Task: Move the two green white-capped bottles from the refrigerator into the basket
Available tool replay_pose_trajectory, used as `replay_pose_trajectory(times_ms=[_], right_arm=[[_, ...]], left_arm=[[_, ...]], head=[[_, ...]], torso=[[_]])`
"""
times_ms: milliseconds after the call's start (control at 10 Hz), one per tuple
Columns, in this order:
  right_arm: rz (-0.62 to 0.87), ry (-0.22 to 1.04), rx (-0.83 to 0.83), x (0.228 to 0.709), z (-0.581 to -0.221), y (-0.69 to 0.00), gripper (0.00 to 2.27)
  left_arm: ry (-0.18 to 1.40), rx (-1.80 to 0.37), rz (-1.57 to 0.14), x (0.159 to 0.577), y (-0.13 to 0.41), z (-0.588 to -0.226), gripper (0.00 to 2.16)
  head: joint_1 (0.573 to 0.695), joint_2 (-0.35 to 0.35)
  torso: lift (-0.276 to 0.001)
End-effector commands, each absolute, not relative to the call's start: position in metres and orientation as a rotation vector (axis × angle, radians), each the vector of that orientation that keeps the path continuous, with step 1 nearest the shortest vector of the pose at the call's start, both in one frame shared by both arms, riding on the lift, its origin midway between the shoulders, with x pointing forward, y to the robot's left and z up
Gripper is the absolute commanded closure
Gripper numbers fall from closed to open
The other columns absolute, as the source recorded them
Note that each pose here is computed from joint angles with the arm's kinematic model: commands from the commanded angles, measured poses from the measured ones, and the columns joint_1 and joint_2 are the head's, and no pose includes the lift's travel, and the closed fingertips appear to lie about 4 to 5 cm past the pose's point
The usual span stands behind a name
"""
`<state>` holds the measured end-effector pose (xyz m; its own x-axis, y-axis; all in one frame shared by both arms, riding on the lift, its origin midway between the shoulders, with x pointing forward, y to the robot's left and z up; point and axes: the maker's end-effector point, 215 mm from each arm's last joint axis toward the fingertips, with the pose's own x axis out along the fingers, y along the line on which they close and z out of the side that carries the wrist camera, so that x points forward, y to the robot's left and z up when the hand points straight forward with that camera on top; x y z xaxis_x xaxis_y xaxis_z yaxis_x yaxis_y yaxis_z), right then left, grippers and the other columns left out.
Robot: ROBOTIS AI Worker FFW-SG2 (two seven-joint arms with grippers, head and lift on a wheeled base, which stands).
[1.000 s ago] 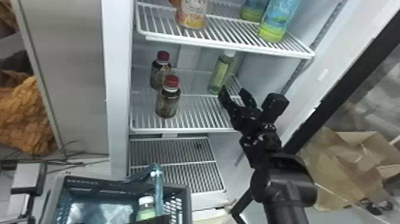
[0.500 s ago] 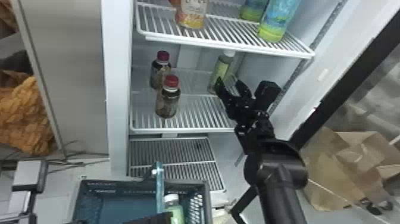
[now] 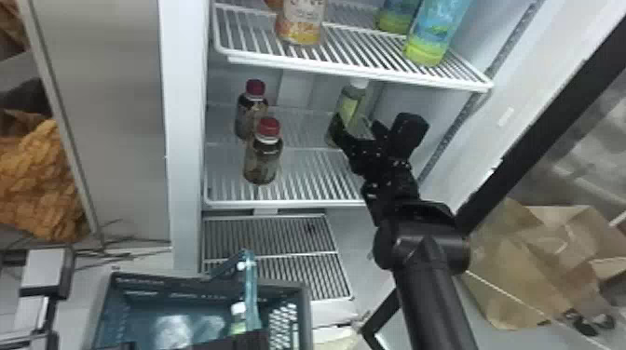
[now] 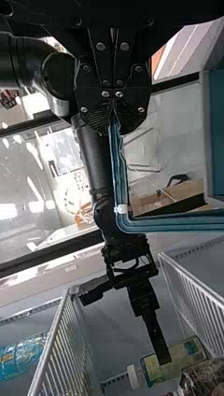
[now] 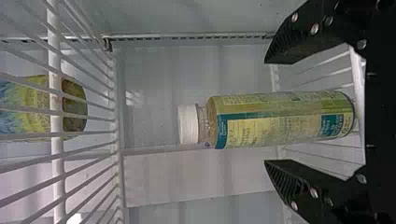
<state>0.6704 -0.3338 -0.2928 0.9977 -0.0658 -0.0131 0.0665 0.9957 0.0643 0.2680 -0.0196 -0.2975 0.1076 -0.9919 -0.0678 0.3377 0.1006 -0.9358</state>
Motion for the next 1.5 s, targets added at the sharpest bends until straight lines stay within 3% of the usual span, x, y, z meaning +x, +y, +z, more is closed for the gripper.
replay_pose_trajectory(times_ms=[0, 1000, 1400], right_arm=[[-0.066, 0.016, 0.066, 0.676, -0.293, -0.333, 0.14], [-0.090, 0.029, 0.110, 0.718, -0.296, -0.341, 0.11], [-0.086, 0.043, 0.098, 0.730, -0.301, -0.340, 0.11]], left_arm=[[0.921, -0.934, -1.224, 0.269, -0.020, -0.297, 1.14], [0.918, -0.931, -1.235, 0.273, -0.025, -0.295, 1.14], [0.921, -0.930, -1.245, 0.274, -0.028, -0.294, 1.14]], head=[[0.695, -0.350], [0.695, -0.350], [0.687, -0.350]], torso=[[-0.263], [-0.263], [-0.263]])
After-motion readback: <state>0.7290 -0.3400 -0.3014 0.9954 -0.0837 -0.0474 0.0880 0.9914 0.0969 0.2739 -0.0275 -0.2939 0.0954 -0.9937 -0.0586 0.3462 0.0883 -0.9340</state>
